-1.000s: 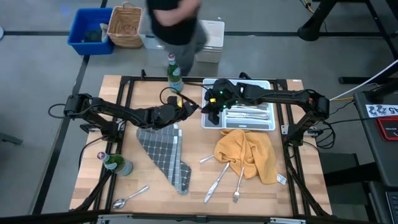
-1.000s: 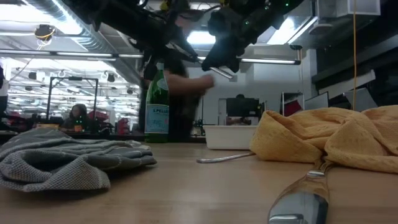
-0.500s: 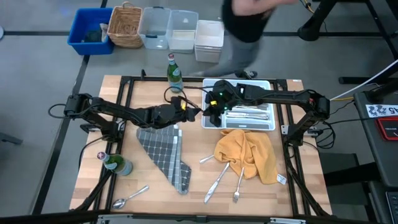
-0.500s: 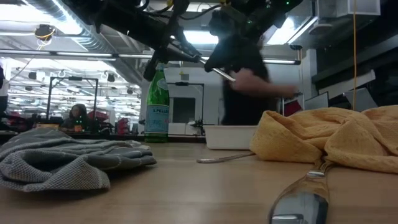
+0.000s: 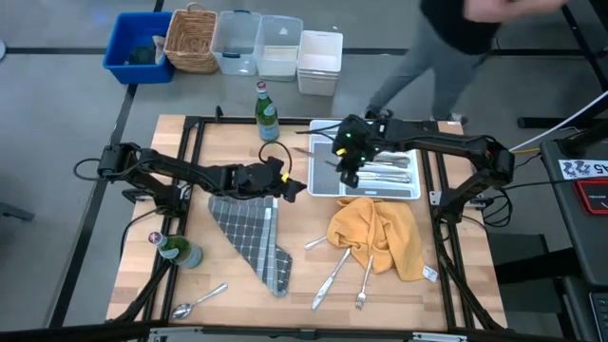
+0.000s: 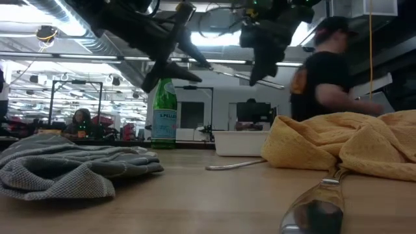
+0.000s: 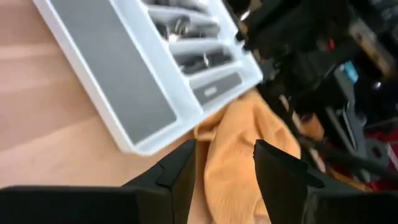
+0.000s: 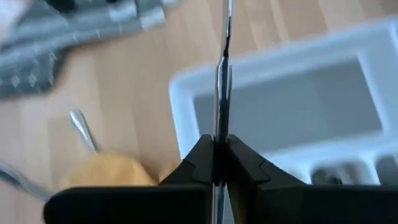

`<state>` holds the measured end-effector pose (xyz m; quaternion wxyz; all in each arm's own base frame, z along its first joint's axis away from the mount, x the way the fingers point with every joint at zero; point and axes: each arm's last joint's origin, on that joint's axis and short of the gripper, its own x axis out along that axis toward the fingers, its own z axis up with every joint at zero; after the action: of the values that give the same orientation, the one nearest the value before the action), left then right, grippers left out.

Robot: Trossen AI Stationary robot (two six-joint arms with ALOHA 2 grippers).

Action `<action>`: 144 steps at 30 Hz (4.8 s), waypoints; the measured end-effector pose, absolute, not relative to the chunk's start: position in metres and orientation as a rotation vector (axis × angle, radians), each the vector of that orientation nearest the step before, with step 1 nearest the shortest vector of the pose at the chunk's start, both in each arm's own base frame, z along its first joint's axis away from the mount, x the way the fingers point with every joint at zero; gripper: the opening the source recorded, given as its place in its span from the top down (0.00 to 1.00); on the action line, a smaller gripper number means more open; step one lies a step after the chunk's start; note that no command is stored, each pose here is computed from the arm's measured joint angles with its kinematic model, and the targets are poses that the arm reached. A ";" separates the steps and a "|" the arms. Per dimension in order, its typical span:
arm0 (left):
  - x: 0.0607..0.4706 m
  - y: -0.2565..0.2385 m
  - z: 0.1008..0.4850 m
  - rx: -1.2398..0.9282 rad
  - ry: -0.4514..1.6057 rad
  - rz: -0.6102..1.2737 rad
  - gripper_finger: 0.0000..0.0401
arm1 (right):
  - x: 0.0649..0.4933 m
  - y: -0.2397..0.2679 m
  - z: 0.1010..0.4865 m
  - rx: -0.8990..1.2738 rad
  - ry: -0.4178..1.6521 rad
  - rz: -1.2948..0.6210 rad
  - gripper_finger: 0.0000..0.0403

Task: Sort silverware
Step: Put the silver knife into the cutlery tray, then put the silver spoon into the cutlery tray

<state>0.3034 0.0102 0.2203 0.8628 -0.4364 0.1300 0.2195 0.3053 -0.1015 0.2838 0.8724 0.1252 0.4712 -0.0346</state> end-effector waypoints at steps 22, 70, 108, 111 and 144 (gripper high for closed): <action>0.300 -0.035 0.217 -0.871 0.382 0.321 0.65 | 0.230 -0.105 0.208 0.206 1.575 -0.082 0.94; 0.253 -0.138 0.202 -1.098 1.220 -0.405 0.65 | 0.194 -0.132 0.168 0.152 1.590 -0.156 0.73; 0.182 -0.184 0.176 -0.439 1.468 -0.455 0.65 | 0.194 -0.132 0.169 0.240 1.579 -0.239 0.64; 0.182 -0.184 0.175 -0.382 1.436 -0.464 0.65 | 0.194 -0.132 0.169 0.240 1.579 -0.239 0.64; 0.211 -0.183 0.131 -0.208 1.396 -0.426 0.65 | 0.194 -0.132 0.169 0.239 1.577 -0.239 0.64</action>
<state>0.2109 -0.1826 0.1311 0.7403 -0.0948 0.6366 -0.1943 0.1941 -0.1320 0.1686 0.6922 0.1070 0.7056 -0.1071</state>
